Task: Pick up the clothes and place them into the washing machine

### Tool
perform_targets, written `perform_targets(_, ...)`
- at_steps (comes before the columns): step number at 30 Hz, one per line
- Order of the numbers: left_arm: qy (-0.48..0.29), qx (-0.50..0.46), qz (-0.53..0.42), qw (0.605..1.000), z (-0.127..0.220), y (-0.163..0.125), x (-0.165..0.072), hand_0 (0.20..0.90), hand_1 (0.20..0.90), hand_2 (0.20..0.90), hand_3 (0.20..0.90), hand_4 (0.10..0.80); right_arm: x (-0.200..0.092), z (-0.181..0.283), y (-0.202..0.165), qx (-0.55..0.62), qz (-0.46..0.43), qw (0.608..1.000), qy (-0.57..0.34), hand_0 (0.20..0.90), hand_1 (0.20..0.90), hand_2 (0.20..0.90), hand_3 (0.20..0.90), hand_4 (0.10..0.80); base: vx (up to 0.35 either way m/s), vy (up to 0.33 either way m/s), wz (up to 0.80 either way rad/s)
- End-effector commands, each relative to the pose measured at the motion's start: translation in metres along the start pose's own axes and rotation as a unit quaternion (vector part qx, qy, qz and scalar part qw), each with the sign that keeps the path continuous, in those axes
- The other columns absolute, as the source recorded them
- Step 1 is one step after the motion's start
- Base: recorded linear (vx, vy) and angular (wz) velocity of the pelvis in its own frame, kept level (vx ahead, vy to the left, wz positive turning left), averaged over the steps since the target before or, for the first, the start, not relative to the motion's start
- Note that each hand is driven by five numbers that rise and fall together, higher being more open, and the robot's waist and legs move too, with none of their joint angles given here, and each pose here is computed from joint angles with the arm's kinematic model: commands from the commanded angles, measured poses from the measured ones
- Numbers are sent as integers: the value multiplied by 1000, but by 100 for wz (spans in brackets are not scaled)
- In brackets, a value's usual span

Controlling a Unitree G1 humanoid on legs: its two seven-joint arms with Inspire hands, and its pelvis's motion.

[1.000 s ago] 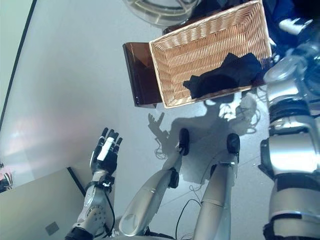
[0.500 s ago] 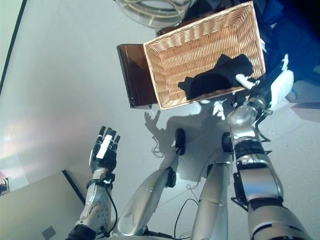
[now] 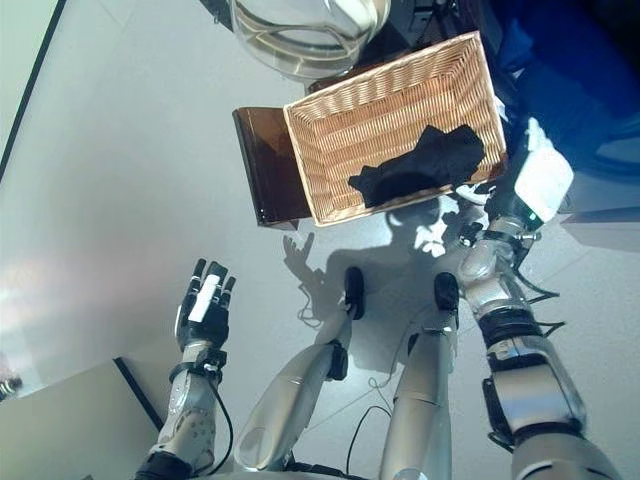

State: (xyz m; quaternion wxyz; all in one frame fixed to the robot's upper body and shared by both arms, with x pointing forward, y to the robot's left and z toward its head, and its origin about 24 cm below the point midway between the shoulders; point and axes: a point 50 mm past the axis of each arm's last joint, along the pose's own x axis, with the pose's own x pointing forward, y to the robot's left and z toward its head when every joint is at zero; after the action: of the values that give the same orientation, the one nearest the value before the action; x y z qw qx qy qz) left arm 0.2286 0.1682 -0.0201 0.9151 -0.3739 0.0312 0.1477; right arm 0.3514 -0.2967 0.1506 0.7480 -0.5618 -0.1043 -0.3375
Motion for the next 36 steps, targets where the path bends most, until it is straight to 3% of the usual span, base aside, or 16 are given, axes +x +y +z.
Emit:
perform_targets(1,-60,43,13,997,27,23,1,900,900,900,900,800,33,34,-41,-119,-71,981,-139,900,900,900,900,800,1,-26,14)
perform_targets(9,-59,51,4,997,29,20,5,900,900,900,900,800,53,62,-52,-238,-78,946,-207,900,900,900,900,800,11,-28,7)
perform_targets(20,-79,43,-9,996,37,12,9,900,900,900,900,800,69,91,-58,-287,-64,922,-250,900,900,900,900,800,-3,0,5)
perform_targets(36,-128,45,16,991,55,12,19,900,900,900,900,800,65,88,-37,-222,5,950,-218,900,900,900,900,800,-11,12,3)
